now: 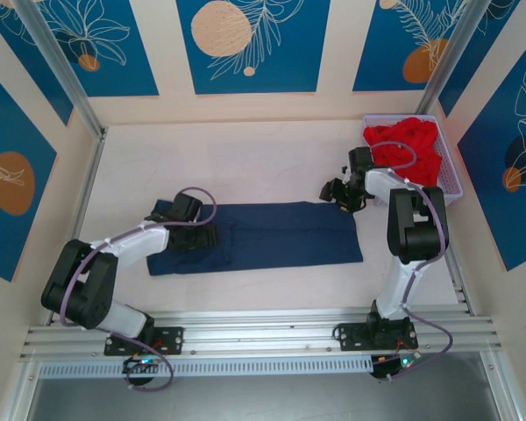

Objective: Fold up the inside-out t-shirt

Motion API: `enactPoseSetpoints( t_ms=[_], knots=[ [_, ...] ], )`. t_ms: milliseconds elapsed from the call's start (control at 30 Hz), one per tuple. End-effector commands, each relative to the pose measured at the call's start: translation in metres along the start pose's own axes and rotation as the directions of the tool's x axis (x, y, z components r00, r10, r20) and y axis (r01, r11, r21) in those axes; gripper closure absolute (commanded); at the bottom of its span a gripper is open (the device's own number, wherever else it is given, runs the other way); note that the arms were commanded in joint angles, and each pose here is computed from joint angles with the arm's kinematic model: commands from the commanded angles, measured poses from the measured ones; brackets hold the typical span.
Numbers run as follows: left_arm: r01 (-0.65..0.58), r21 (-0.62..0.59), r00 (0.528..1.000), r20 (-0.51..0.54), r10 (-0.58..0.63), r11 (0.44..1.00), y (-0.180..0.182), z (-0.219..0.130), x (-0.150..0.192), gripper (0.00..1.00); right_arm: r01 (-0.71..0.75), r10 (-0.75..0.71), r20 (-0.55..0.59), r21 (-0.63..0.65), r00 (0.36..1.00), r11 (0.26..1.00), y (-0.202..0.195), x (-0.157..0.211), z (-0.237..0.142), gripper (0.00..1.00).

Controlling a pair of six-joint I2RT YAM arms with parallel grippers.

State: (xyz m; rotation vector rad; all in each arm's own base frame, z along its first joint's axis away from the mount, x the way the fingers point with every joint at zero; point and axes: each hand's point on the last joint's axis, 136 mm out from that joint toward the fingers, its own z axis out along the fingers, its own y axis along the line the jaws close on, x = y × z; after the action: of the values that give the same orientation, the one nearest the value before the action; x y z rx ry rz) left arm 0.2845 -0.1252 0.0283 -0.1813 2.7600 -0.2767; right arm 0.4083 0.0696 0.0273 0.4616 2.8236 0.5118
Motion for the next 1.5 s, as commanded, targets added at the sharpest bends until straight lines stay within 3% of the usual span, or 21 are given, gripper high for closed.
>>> enactPoseSetpoints(
  t_ms=[0, 200, 367, 567, 767, 900, 1033, 1300, 1467],
  knots=[
    [-0.003, -0.063, 1.000, -0.003, 0.003, 0.998, 0.020, 0.006, 0.009, 0.19, -0.055, 0.057, -0.036, 0.061, 0.998, 0.997, -0.015, -0.002, 0.002, 0.38],
    [-0.009, -0.077, 1.000, 0.010, 0.010, 0.997, 0.024, 0.003, 0.008, 0.19, -0.044, 0.042, 0.015, 0.158, 0.999, 0.986, -0.027, -0.019, -0.009, 0.38],
    [-0.022, -0.034, 0.996, 0.084, 0.025, 0.999, 0.010, -0.016, -0.015, 0.17, 0.099, -0.105, 0.072, 0.080, 0.992, 0.992, 0.013, -0.021, -0.030, 0.37],
    [0.003, -0.027, 0.981, 0.192, 0.003, 1.000, 0.011, -0.043, -0.047, 0.15, 0.347, -0.347, 0.123, 0.018, 0.930, 0.938, 0.073, 0.021, -0.050, 0.35],
    [0.213, 0.008, 0.960, 0.186, -0.211, 0.977, 0.053, -0.046, -0.060, 0.14, 0.500, -0.496, 0.094, -0.032, 0.863, 0.865, 0.106, 0.084, -0.053, 0.32],
    [0.290, 0.021, 0.943, 0.163, -0.289, 0.957, 0.070, -0.043, -0.062, 0.14, 0.480, -0.478, 0.033, -0.047, 0.877, 0.876, 0.097, 0.101, -0.052, 0.30],
    [0.261, 0.070, 0.957, 0.112, -0.268, 0.963, 0.051, -0.038, -0.061, 0.15, 0.442, -0.443, 0.005, -0.072, 0.897, 0.894, 0.094, 0.103, -0.043, 0.28],
    [0.211, -0.034, 0.973, 0.098, -0.207, 0.977, 0.065, -0.029, -0.055, 0.14, 0.387, -0.389, -0.020, -0.065, 0.921, 0.920, 0.084, 0.095, -0.033, 0.27],
    [0.219, -0.066, 0.972, 0.102, -0.212, 0.973, 0.077, -0.026, -0.065, 0.14, 0.259, -0.259, -0.017, 0.015, 0.966, 0.966, 0.048, 0.081, -0.041, 0.27]
  ],
)
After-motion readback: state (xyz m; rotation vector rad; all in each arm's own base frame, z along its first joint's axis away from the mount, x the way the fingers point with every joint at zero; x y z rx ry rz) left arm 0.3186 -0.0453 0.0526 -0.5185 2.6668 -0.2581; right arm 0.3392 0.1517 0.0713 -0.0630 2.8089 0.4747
